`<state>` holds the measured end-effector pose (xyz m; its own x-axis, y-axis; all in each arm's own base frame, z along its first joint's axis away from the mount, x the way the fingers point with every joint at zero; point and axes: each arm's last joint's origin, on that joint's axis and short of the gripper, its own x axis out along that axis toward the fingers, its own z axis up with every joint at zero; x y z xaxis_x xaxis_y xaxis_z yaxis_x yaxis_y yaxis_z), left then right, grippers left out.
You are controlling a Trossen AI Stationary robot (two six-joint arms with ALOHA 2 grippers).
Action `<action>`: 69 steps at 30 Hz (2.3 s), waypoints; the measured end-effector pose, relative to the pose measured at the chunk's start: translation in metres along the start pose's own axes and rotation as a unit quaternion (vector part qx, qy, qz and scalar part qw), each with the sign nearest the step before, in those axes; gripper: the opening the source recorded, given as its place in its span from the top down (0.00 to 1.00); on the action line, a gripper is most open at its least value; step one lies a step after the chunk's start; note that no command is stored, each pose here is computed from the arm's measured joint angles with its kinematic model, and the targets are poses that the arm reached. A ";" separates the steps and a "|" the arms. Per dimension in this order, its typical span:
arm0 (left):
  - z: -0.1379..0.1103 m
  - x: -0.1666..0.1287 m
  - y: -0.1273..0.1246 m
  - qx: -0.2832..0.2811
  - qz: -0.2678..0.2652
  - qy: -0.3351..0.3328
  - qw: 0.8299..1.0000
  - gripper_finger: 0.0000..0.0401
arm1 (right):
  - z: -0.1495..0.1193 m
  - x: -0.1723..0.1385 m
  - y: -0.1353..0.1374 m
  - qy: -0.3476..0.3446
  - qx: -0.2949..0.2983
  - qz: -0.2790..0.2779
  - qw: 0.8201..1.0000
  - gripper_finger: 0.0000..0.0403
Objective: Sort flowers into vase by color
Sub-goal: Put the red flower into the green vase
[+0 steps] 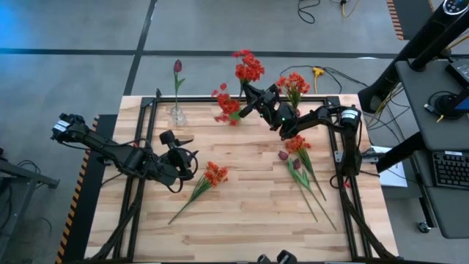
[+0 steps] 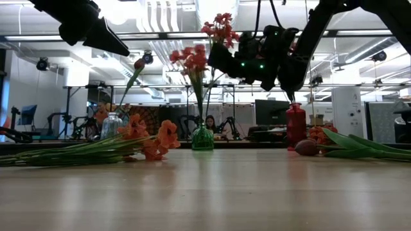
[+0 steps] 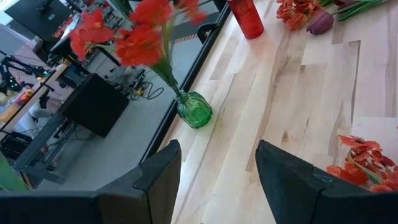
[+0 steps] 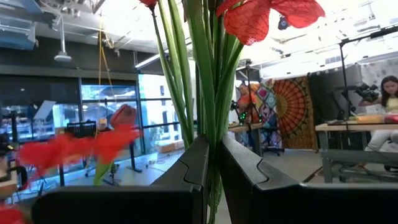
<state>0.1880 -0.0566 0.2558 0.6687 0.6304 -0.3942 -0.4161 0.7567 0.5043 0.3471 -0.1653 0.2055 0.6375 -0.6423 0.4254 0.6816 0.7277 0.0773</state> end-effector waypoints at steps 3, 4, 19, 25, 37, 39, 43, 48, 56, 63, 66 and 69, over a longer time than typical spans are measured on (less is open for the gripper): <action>0.000 0.000 0.000 0.002 0.000 0.000 1.000 0.53 | 0.000 0.000 0.000 0.001 -0.001 0.000 1.000 0.93; 0.000 0.000 0.000 0.002 0.000 0.000 1.000 0.53 | 0.000 0.000 0.000 0.001 -0.001 0.000 1.000 0.93; 0.000 0.000 0.000 0.001 0.000 0.000 1.000 0.53 | -0.003 0.003 -0.010 0.009 0.021 -0.011 1.000 0.93; 0.000 0.000 0.000 0.001 0.000 0.000 1.000 0.53 | -0.003 0.003 -0.009 0.011 0.024 -0.011 1.000 0.93; 0.001 0.000 0.000 -0.001 0.000 -0.001 1.000 0.53 | -0.004 0.008 -0.009 0.023 0.046 -0.013 0.999 0.93; 0.001 0.000 0.000 -0.001 0.000 -0.001 1.000 0.53 | -0.003 0.013 -0.007 0.032 0.041 -0.012 0.999 0.93; 0.000 0.000 0.000 -0.001 0.000 -0.001 1.000 0.53 | -0.004 0.017 -0.005 0.044 0.019 -0.011 0.999 0.93; 0.000 0.000 0.000 0.001 0.000 -0.001 1.000 0.53 | -0.003 0.017 -0.005 0.040 0.021 -0.011 0.999 0.93; 0.000 0.000 0.000 0.001 0.000 -0.001 1.000 0.53 | -0.005 0.017 -0.005 0.049 0.020 -0.011 0.999 0.93; 0.001 0.000 0.000 0.000 0.000 -0.002 1.000 0.53 | -0.009 0.016 -0.005 0.043 0.029 -0.012 0.999 0.93; 0.001 0.000 0.000 0.000 0.000 -0.002 1.000 0.53 | -0.017 0.017 -0.005 0.051 0.029 -0.012 0.998 0.93; 0.001 0.000 0.000 0.000 0.000 -0.002 1.000 0.53 | -0.021 0.019 -0.004 0.052 0.026 -0.011 0.998 0.93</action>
<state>0.1885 -0.0566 0.2562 0.6711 0.6294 -0.3917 -0.4155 0.7569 0.5044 0.3637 -0.1851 0.1945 0.6577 -0.6784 0.3274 0.6785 0.7224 0.1338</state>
